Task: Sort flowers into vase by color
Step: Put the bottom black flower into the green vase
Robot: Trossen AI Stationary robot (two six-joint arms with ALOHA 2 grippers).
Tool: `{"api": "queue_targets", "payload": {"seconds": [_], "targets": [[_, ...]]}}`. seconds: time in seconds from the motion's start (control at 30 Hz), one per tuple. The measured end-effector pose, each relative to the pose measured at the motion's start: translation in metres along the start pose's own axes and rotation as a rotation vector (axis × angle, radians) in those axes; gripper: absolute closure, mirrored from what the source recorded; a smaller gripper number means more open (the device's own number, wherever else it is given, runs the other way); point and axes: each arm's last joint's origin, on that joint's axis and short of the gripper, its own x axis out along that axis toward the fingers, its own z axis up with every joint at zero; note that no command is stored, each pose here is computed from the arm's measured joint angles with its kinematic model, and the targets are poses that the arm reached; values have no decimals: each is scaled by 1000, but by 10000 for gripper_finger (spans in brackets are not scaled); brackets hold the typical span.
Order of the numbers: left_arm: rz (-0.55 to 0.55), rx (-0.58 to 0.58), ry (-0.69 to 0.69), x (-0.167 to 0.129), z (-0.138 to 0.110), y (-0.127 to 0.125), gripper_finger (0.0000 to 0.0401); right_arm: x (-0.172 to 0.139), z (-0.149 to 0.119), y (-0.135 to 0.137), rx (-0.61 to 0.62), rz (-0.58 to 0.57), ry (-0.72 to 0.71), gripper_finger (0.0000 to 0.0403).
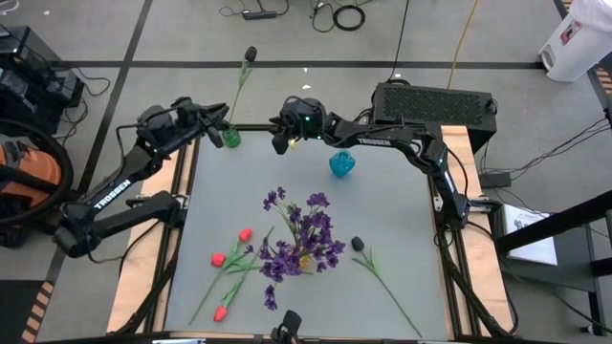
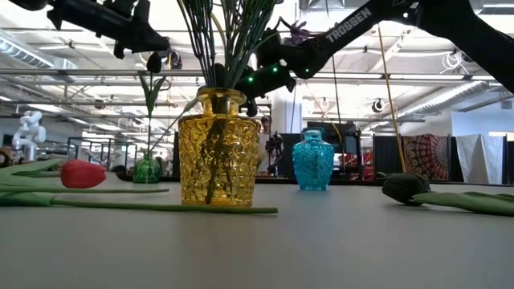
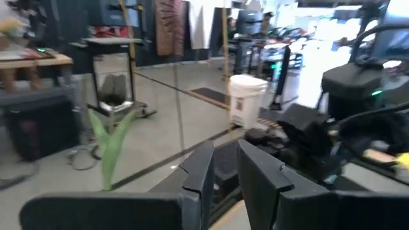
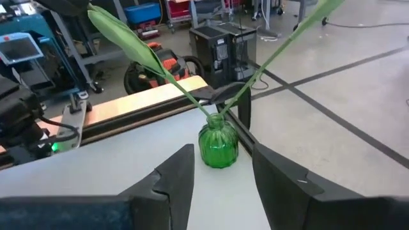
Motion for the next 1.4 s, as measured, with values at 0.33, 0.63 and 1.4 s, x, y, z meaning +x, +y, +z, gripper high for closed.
{"api": "queue_targets", "payload": {"seconds": [0.33,0.63,1.4], "targets": [[87,89,-48,12,34,-7,329,-2,2,5,-5,79,9,252],[129,84,104,41,38,-8,329,-1,-5,26,-50,146,69,252],[478,262,367,109,48,-6,328,-101,54,75,-222,210,237,263]]}}
